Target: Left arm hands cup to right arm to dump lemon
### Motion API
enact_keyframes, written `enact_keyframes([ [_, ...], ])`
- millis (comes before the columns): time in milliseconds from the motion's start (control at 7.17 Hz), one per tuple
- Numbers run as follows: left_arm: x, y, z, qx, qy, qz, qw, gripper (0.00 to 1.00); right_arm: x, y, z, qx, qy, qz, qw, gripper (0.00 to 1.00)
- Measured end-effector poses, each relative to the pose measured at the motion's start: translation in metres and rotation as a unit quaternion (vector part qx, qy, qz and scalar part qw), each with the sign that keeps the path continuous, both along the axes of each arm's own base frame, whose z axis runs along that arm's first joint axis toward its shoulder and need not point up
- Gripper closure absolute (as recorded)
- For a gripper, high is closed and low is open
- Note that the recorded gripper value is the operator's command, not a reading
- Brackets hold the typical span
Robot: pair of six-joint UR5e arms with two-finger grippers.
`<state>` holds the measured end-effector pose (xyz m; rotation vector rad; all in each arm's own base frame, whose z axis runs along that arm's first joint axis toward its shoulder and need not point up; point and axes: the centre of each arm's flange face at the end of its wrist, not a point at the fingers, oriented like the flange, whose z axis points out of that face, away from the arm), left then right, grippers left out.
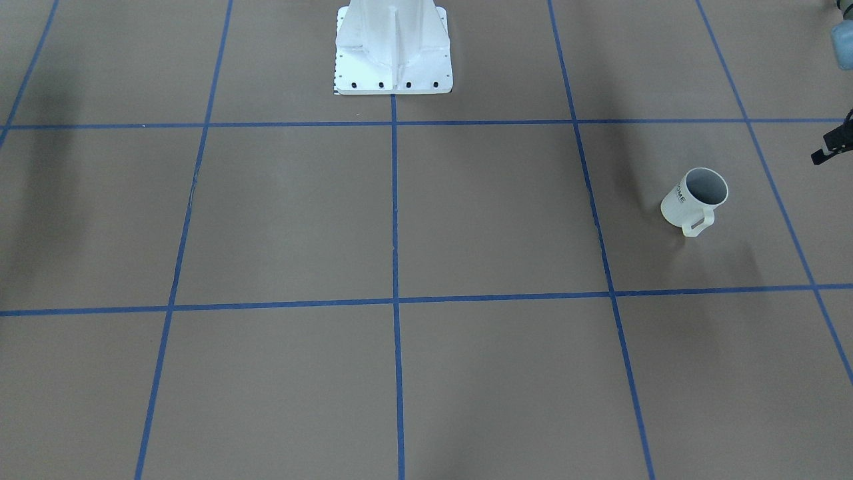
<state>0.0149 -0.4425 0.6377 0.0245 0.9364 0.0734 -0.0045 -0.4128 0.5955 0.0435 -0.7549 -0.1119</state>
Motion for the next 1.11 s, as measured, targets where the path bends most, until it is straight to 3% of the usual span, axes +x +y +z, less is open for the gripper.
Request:
enact_keyframes([
  [697, 0.082, -0.015, -0.057, -0.025, 0.018, 0.009, 0.9995, 0.00, -0.002, -0.005, 0.004, 0.021, -0.006, -0.002, 0.9998, 0.00],
  [1115, 0.130, -0.013, -0.060, -0.026, -0.027, 0.020, 0.9991, 0.00, -0.003, -0.005, 0.008, 0.020, -0.005, -0.003, 0.9998, 0.00],
])
